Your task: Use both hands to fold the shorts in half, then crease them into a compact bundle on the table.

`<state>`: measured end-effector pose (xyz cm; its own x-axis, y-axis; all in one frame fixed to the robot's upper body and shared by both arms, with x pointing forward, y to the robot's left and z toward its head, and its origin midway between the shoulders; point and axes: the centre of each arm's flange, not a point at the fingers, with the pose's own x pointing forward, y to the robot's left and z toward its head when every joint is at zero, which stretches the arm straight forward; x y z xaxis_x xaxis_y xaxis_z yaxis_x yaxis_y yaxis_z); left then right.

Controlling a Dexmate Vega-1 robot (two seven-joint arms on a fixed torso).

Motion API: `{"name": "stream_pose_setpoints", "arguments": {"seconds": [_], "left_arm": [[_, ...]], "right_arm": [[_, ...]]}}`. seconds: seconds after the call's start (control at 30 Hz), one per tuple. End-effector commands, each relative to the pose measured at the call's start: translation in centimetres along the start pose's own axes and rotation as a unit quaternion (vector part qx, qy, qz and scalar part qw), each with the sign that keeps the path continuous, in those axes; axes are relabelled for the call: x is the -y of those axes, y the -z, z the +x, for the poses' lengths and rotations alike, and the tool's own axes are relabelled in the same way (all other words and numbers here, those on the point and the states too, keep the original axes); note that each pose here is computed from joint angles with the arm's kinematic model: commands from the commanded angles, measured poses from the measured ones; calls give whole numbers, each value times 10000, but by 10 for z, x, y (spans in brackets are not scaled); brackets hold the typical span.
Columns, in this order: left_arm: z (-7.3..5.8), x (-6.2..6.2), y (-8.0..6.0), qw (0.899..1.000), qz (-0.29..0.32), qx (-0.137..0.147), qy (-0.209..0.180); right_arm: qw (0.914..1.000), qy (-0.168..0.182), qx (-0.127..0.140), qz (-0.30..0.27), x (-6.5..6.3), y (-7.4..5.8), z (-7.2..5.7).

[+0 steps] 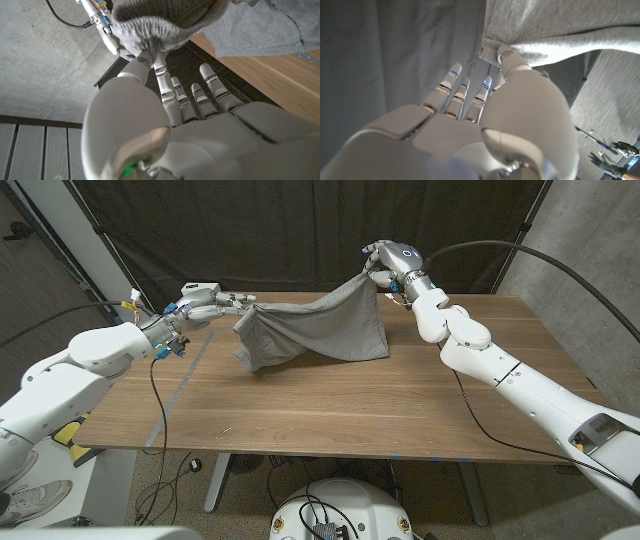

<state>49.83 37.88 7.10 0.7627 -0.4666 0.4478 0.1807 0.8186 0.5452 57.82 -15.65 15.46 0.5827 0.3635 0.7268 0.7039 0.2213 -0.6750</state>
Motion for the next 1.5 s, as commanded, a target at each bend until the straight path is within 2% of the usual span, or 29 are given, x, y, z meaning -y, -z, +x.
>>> {"name": "stream_pose_setpoints", "arguments": {"seconds": [0.03,0.1,0.4,0.67,0.77,0.9,1.2,1.33,1.5], "left_arm": [[5,-3,17,9979,-599,-80,-252],[5,-4,20,9970,-684,-114,-342],[5,-4,29,9936,-894,-172,-667],[4,-4,40,9901,-1044,-245,-903],[4,-5,46,9883,-1084,-303,-1028],[2,-6,54,9859,-1079,-387,-1216],[1,-11,66,9790,-992,-610,-1671],[-1,-11,68,9726,-941,-755,-1986],[-3,-8,68,9673,-892,-918,-2189]], "right_arm": [[9999,-125,39,-24,-1,2,34],[9999,-166,38,-24,-2,4,41],[9997,-223,92,66,-4,6,54],[9994,-272,205,34,-8,3,67],[9994,-186,277,-30,-10,1,72],[9992,-124,373,-11,-12,-1,76],[9991,76,412,-47,-13,1,79],[9990,69,433,-118,-13,-2,82],[9987,-43,485,-145,-17,-6,88]]}}
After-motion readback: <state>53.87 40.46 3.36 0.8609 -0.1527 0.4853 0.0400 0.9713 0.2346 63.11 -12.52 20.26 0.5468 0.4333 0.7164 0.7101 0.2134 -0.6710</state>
